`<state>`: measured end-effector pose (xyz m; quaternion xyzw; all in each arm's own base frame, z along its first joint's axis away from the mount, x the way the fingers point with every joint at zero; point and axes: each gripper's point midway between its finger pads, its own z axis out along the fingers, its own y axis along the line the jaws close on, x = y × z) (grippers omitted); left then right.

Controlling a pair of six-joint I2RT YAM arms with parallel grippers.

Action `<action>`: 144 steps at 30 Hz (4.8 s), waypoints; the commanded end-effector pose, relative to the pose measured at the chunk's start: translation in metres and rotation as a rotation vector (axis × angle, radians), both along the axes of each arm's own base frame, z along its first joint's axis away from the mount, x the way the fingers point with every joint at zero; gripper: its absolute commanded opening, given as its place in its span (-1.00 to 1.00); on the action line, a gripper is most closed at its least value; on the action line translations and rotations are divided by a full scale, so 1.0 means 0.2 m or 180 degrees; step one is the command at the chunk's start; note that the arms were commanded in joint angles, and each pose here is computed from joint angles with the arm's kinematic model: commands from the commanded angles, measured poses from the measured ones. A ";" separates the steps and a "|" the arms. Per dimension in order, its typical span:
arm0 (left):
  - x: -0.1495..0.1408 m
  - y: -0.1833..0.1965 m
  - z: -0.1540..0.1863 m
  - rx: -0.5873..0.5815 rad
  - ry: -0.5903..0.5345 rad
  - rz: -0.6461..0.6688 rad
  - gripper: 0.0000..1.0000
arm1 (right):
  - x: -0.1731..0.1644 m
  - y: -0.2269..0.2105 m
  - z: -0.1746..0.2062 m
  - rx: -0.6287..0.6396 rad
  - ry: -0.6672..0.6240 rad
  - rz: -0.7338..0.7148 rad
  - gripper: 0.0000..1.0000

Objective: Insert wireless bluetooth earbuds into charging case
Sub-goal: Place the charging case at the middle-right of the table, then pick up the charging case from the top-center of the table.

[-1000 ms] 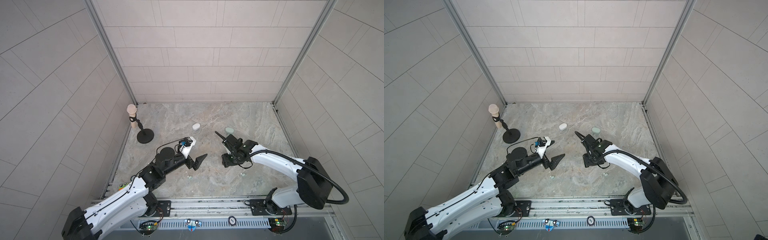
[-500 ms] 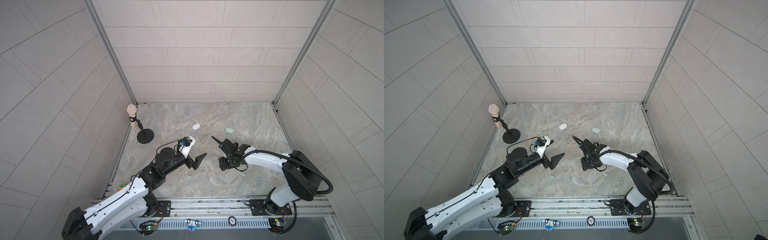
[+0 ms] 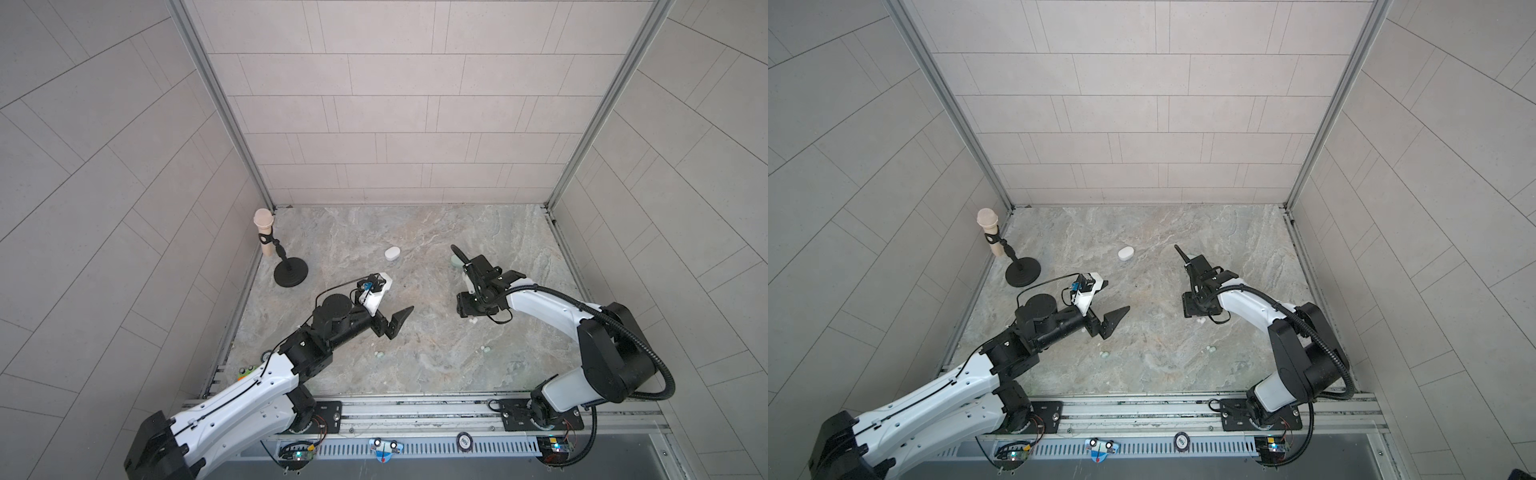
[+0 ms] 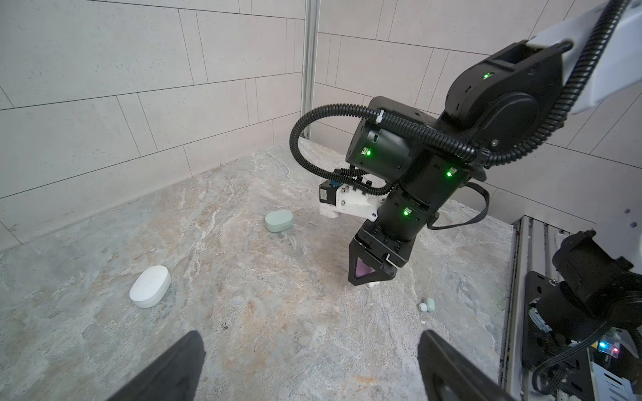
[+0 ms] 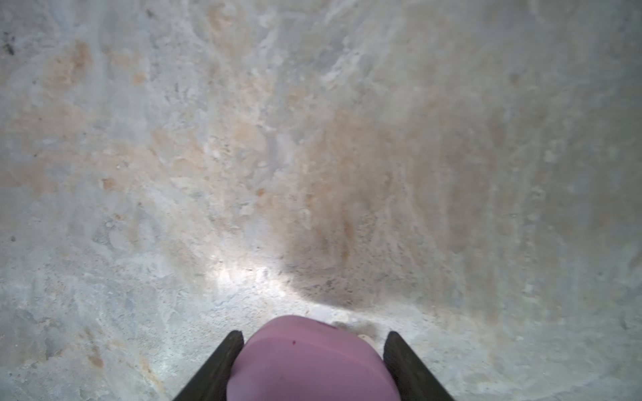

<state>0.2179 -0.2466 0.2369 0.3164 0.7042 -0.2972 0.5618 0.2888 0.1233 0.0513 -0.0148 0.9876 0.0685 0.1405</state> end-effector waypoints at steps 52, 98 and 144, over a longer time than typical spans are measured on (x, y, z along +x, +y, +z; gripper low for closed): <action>0.03 0.11 -0.07 -0.0068 0.0168 0.0392 1.00 | 0.54 -0.22 0.32 -0.0002 -0.0189 -0.0972 0.87; 0.05 0.16 -0.12 -0.0020 0.0176 0.0568 1.00 | 0.94 -0.02 -0.12 -0.0115 0.0180 -0.1406 0.40; 0.05 0.00 -0.22 0.0212 0.0288 0.0130 1.00 | 0.46 0.09 0.24 0.0196 0.0297 -0.0656 0.20</action>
